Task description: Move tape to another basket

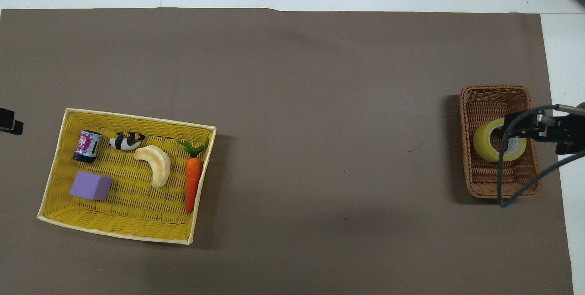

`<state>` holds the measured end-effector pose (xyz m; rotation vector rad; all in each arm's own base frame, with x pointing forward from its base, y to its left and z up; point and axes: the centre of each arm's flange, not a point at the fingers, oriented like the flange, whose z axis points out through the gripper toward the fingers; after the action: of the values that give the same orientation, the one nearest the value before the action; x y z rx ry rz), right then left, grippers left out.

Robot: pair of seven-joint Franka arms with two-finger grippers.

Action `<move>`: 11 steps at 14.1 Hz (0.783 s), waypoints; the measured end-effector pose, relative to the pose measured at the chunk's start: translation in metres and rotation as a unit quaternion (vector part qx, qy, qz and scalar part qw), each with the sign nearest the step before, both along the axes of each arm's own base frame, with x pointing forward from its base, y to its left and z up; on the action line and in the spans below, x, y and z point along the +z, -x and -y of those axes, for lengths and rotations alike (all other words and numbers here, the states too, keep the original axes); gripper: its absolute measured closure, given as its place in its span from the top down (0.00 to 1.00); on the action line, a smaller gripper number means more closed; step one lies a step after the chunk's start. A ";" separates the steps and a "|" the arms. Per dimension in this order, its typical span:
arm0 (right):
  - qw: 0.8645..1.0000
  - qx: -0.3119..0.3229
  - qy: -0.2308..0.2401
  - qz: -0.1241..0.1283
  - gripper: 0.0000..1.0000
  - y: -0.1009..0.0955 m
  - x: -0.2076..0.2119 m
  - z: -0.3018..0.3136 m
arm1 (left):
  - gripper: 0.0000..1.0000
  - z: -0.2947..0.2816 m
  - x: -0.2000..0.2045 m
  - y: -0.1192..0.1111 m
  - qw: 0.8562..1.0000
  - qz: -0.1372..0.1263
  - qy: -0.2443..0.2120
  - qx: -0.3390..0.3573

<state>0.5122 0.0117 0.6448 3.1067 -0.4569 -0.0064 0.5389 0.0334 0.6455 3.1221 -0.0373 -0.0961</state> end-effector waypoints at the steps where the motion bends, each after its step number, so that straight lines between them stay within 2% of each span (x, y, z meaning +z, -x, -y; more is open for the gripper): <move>1: 1.000 0.014 0.000 0.000 1.00 0.000 0.000 0.001 | 1.00 0.000 -0.001 0.000 1.000 -0.001 0.000 -0.002; 6: 0.998 0.066 0.001 0.016 1.00 0.001 0.016 0.024 | 1.00 0.001 -0.002 0.005 1.000 -0.003 0.001 -0.013; 11: 0.996 0.089 0.001 0.014 1.00 0.001 0.016 0.028 | 1.00 0.001 -0.002 0.005 1.000 -0.003 0.001 -0.014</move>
<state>0.5113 -0.0165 0.6611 3.1356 -0.1798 0.0382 0.5342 0.0323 0.6431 3.1203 -0.0804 -0.1068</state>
